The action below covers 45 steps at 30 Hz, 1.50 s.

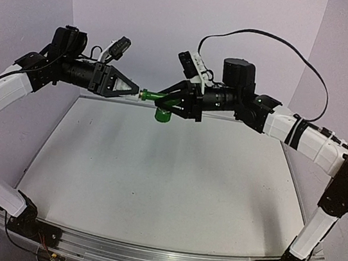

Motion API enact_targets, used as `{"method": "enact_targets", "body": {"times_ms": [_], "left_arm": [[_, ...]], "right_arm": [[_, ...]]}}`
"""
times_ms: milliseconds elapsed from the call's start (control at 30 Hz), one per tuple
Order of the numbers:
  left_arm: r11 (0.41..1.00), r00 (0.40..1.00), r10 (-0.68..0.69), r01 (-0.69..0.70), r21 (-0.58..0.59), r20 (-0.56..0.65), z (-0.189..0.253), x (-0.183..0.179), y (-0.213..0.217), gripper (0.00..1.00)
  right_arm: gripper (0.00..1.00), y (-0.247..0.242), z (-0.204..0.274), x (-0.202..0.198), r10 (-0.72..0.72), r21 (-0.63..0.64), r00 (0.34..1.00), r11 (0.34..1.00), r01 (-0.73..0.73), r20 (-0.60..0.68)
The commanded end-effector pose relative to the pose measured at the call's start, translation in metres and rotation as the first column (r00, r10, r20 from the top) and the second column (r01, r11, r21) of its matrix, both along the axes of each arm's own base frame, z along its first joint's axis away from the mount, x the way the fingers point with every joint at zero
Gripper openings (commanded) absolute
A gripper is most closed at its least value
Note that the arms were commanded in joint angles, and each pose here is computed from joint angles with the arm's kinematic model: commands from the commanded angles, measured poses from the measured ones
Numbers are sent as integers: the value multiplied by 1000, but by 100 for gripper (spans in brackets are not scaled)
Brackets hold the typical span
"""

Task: Install the water faucets

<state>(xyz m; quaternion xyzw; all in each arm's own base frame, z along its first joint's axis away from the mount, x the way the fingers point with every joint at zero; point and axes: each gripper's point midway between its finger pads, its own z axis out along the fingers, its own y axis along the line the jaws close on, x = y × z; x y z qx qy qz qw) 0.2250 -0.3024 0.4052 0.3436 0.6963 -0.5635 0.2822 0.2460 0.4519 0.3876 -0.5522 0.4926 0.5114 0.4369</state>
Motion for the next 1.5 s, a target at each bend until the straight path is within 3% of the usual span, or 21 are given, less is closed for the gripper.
{"method": "enact_targets", "body": {"times_ms": [0, 600, 1167, 1467], "left_arm": [[998, 996, -54, 52, 28, 69, -12, -4, -12, 0], [988, 947, -91, 48, 144, 307, -34, 8, -21, 0], [962, 710, -268, 157, 224, 651, -50, -23, -22, 0], [942, 606, -304, 78, 325, 735, -69, -20, -20, 0]], "right_arm": [[0, 7, 73, -26, 124, 198, 987, 970, -143, 106], [0, 21, 67, -20, 229, 188, 966, 961, -205, -119], [0, 25, 65, -24, 322, 174, 920, 942, -287, -224], [0, 27, 69, -23, 333, 177, 895, 940, -291, -296]]}}
